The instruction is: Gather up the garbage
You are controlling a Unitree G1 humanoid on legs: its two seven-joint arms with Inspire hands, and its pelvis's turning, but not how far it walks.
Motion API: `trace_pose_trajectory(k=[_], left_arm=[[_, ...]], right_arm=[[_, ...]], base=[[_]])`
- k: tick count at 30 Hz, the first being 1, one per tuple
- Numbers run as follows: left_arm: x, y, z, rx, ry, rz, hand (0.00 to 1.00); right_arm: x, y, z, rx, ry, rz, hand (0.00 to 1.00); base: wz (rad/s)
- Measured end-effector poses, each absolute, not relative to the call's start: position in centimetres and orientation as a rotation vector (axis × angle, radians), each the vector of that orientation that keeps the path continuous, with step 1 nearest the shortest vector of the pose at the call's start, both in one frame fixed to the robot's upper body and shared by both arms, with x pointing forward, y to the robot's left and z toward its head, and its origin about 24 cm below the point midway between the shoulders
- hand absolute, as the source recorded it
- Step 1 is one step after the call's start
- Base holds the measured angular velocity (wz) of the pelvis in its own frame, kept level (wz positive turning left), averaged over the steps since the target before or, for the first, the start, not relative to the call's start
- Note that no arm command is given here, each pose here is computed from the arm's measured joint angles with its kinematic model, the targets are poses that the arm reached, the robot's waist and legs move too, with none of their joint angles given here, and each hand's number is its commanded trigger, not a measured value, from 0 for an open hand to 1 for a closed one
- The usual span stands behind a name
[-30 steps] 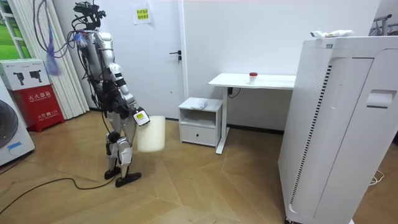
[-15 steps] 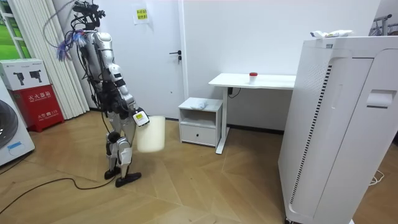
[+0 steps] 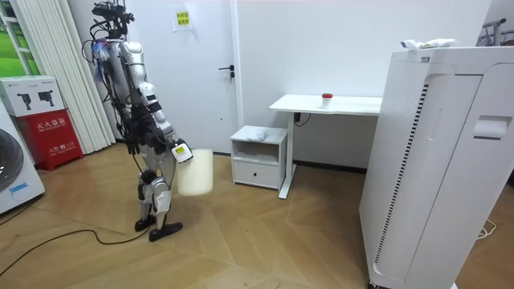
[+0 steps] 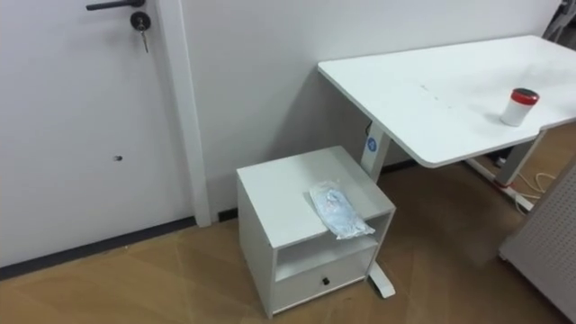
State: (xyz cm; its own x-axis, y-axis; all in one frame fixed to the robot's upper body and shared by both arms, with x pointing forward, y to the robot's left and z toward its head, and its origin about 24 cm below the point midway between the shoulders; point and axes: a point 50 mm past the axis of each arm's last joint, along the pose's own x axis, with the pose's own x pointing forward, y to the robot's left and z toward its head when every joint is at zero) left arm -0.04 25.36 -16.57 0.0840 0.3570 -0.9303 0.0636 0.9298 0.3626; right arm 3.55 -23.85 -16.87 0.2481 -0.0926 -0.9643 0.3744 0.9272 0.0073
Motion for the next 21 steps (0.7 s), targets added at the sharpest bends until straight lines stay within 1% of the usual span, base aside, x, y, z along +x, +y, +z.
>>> trace_pose_trajectory(k=[3, 5, 8, 10, 13, 15, 17, 21], left_arm=[[-0.7, 25.7, -16.5, 0.347, 1.507, 0.224, 0.00], [-1.0, 25.9, -16.4, 0.362, 1.524, 0.208, 0.00], [-1.5, 25.6, -16.5, 0.366, 1.537, 0.182, 0.00], [-2.2, 25.5, -16.5, 0.368, 1.556, 0.172, 0.00], [-3.3, 25.5, -16.4, 0.357, 1.580, 0.185, 0.00], [-3.0, 25.3, -16.5, 0.339, 1.561, 0.191, 0.00], [-2.4, 25.1, -16.6, 0.332, 1.530, 0.188, 0.00], [0.6, 25.2, -16.6, 0.319, 1.444, 0.192, 0.00]], right_arm=[[3.6, -23.9, -16.9, 0.258, 1.286, -0.323, 1.00], [3.5, -23.9, -16.9, 0.271, 1.285, -0.343, 1.00], [2.5, -24.9, -16.7, 0.293, 1.294, -0.418, 1.00], [2.0, -25.5, -16.6, 0.277, 1.317, -0.439, 1.00], [1.5, -25.8, -16.6, 0.251, 1.346, -0.459, 1.00], [0.7, -25.9, -16.5, 0.244, 1.357, -0.472, 1.00], [1.2, -25.8, -16.5, 0.237, 1.350, -0.464, 1.00], [2.3, -25.9, -16.4, 0.201, 1.321, -0.446, 1.00]], base=[[-0.12], [0.24], [0.16], [-0.28], [-0.61], [-0.30], [-0.44], [-0.22]])
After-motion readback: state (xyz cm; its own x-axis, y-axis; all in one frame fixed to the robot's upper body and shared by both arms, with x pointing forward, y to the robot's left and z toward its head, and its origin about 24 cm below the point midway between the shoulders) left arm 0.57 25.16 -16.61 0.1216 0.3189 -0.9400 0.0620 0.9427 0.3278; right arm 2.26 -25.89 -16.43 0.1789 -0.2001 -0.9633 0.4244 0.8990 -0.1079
